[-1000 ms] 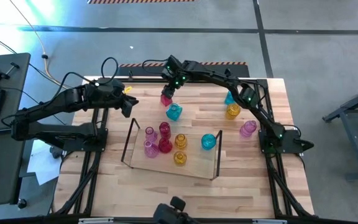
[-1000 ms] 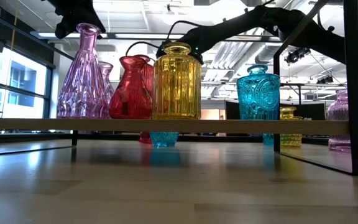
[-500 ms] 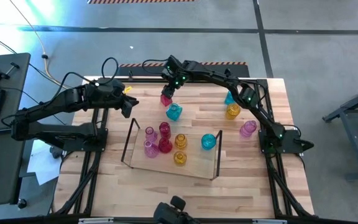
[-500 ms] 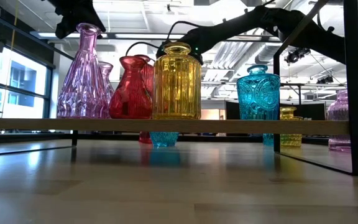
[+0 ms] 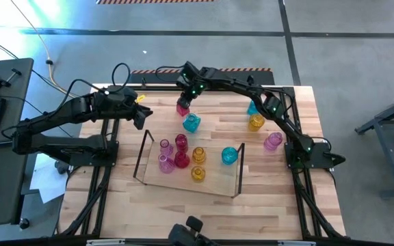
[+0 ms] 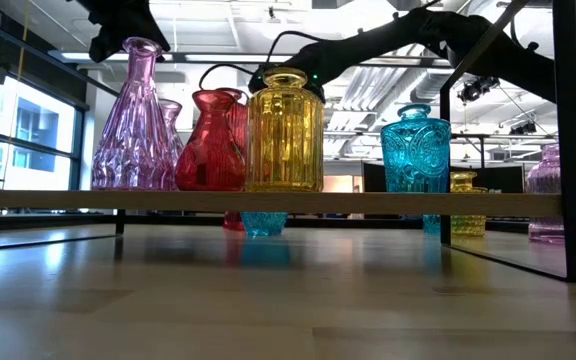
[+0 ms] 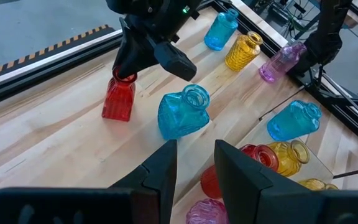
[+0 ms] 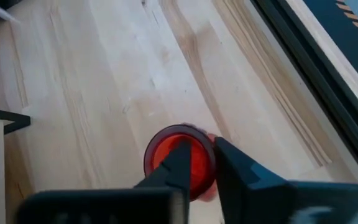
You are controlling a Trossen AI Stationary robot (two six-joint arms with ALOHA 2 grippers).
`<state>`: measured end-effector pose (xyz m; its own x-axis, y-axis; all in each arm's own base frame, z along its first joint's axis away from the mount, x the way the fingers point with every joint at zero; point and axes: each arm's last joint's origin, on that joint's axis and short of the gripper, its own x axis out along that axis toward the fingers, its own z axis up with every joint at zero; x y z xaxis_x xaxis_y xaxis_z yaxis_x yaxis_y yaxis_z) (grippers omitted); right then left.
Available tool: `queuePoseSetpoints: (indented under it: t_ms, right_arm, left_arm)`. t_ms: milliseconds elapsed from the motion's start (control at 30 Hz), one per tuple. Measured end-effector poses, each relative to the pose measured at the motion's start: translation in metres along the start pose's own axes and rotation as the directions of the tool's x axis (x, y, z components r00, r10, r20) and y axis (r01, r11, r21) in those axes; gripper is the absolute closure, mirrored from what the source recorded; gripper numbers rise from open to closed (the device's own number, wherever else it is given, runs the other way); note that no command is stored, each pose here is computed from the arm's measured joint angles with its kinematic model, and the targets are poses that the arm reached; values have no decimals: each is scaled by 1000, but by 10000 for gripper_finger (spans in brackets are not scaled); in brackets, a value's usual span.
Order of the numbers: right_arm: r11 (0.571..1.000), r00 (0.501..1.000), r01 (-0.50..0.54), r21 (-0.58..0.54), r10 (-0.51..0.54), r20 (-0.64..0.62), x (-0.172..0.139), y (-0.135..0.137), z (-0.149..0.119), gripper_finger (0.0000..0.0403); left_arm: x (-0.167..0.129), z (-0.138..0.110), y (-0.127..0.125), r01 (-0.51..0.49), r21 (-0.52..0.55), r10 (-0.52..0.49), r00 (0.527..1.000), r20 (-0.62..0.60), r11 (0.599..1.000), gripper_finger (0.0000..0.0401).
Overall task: Sort vases onto shelf
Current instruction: Put the red vase on the shelf aligned with the other red vase
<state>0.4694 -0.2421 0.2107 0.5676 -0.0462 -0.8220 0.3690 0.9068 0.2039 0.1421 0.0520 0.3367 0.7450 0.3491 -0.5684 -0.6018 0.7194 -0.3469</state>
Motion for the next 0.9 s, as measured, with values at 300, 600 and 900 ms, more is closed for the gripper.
queuePoseSetpoints:
  t_ms: [300, 600, 900]
  right_arm:
    - [1000, 1000, 1, 3, -1, 1, 0, 1, 0, 384]
    - [999, 999, -38, 2, 38, -10, -4, 14, 0, 398]
    - [999, 990, 53, 8, -52, -133, -26, 10, -10, 400]
  left_arm:
    - [0, 0, 0, 5, 1, -5, 1000, -2, 1000, 302]
    - [0, 0, 0, 5, 1, -5, 1000, -3, 1000, 302]
    - [0, -1, 0, 15, 18, -15, 1000, -12, 1000, 302]
